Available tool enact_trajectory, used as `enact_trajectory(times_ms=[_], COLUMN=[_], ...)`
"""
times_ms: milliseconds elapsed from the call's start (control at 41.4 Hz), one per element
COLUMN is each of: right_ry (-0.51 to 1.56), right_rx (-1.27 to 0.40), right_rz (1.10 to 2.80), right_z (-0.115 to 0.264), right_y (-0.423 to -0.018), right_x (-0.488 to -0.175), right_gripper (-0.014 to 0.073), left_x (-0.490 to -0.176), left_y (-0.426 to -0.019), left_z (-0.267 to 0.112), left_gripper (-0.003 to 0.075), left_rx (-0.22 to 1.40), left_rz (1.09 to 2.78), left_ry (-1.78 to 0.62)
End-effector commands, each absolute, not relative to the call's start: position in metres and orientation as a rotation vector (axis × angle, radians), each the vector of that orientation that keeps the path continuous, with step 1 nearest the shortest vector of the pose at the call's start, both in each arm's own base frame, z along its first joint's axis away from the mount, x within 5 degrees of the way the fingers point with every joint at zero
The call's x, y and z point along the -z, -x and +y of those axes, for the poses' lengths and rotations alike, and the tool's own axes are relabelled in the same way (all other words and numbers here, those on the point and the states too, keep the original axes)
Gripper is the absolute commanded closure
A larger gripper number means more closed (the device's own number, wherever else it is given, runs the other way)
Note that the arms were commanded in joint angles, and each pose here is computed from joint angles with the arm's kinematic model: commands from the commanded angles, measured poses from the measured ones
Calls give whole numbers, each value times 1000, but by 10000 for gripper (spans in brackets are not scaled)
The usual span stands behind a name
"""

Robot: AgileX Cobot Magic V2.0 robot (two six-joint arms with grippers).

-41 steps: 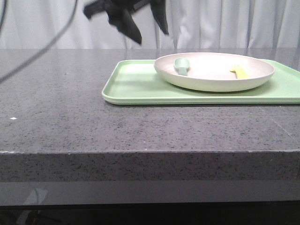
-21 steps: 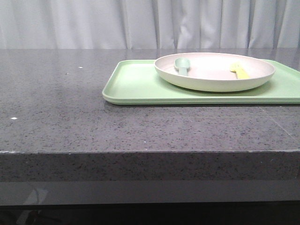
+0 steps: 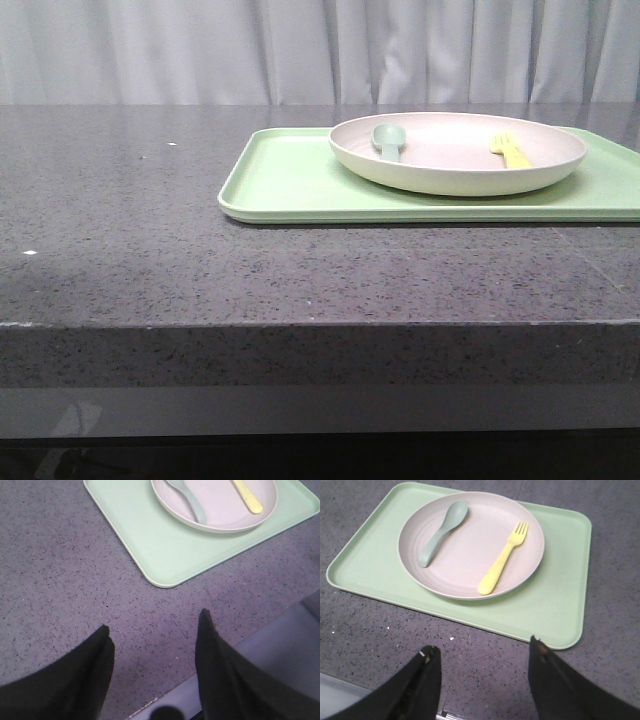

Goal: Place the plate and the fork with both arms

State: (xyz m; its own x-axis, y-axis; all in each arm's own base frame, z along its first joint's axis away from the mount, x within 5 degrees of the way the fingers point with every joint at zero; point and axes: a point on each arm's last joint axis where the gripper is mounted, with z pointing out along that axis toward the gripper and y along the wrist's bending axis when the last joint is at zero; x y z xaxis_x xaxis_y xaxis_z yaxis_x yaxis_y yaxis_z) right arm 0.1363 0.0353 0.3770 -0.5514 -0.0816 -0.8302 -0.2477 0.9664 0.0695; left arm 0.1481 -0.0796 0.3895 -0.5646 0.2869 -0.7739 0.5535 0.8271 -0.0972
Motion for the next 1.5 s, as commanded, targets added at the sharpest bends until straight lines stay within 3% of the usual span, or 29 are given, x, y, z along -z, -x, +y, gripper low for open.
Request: enact_trajectory(times_ms=[0, 169, 652, 990, 1473], right_ry=[234, 245, 261, 277, 7], right_rx=[-242, -253, -249, -247, -233], right_rz=[2138, 2263, 2377, 2551, 2757], right_z=[42, 51, 72, 85, 73], right_y=[-157, -195, -290, -353, -416], right_x=[-390, -390, -393, -370, -329], right_gripper=[181, 181, 181, 181, 181], left_x=[-403, -402, -399, -399, -398], left_y=[-142, -141, -146, -146, -145], left_z=[-78, -78, -80, -80, -80], left_gripper=[353, 353, 353, 353, 353], left_rx=[454, 455, 454, 454, 455], left_rz=[2095, 2099, 2119, 2119, 2133], left_ry=[-575, -578, -580, -580, -587])
